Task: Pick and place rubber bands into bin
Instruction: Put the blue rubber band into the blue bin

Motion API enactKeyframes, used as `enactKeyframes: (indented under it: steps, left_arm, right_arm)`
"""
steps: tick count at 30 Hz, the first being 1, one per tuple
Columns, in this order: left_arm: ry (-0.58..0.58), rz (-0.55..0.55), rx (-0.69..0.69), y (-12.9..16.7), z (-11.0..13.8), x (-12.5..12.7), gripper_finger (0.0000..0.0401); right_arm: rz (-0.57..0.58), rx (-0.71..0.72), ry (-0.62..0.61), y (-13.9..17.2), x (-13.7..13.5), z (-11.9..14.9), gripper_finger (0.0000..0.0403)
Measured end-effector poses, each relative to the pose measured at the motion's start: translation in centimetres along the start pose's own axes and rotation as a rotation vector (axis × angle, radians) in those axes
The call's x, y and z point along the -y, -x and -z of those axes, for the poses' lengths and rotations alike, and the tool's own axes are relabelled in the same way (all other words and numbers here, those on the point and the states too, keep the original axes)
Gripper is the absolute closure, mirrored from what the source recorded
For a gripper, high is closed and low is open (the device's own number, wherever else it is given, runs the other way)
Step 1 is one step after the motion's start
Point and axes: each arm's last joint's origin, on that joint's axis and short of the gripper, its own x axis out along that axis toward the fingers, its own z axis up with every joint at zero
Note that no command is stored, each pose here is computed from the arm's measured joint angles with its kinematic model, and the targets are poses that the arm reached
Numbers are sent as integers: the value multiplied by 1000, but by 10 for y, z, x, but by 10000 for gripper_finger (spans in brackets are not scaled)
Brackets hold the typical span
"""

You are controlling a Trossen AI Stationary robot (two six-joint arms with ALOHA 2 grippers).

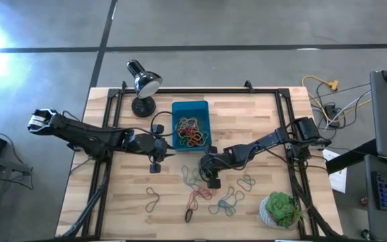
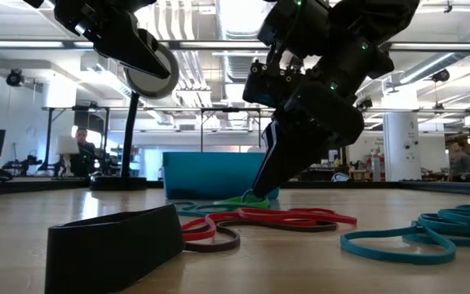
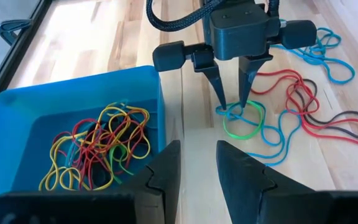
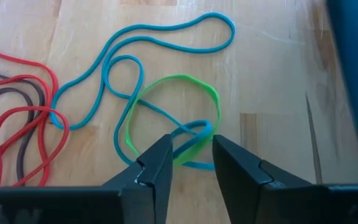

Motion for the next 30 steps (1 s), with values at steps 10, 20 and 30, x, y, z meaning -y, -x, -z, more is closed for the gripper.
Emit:
enactKeyframes:
  steps: [10,20,30]
  left_arm:
    - [0,1,0,0,0,0,313]
    - [0,0,0,0,0,0,313]
    - [-1,0,0,0,0,0,313]
  right_arm:
    - [1,-2,0,0,0,2,340]
    - [1,-3,16,0,0,2,391]
    - [-9,9,47,3,-6,1,394]
